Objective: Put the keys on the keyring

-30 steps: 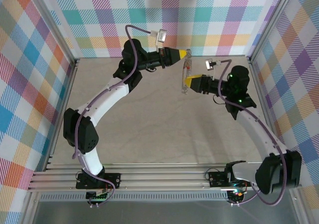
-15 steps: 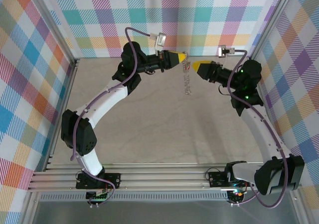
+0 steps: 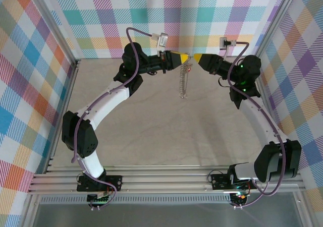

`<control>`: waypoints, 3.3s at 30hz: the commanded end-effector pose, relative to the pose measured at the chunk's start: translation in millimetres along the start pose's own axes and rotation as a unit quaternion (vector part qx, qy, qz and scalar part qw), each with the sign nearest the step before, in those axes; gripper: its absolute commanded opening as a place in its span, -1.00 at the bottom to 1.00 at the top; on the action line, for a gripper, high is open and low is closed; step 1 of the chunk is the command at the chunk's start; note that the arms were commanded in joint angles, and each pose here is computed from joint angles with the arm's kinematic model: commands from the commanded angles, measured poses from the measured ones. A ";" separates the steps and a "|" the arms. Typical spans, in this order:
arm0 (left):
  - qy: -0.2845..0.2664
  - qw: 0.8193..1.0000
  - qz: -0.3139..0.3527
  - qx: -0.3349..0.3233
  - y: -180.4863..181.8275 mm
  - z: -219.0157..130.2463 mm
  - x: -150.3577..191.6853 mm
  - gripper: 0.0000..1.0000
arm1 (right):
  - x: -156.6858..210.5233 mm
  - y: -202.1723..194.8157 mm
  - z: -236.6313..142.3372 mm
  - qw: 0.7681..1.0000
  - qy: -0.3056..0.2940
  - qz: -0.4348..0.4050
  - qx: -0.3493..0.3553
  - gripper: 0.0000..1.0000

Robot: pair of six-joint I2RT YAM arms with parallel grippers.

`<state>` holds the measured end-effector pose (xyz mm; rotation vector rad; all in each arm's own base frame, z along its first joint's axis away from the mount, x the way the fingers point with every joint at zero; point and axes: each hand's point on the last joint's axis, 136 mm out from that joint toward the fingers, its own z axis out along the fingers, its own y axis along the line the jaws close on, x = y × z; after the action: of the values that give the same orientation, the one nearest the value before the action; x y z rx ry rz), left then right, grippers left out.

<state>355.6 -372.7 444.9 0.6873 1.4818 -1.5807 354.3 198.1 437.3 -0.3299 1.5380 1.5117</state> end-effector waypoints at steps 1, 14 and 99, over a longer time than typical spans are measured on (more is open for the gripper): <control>-0.024 0.998 0.040 0.038 -36.9 -4.3 -21.0 -1.00 | -9.8 23.4 3.3 0.999 -0.003 -0.027 -0.040 -0.27; -0.024 0.998 0.035 0.040 -35.3 -1.6 -20.5 -1.00 | 0.4 28.3 14.6 0.998 0.018 -0.027 -0.058 -0.43; 0.183 0.980 0.041 0.065 -24.3 3.1 27.2 -1.00 | 21.3 8.0 11.0 0.975 0.194 -0.049 -0.101 -1.00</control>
<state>339.2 -372.5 427.2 1.0927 1.6344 -1.5148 336.7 220.3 423.3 -0.8533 1.6675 1.6343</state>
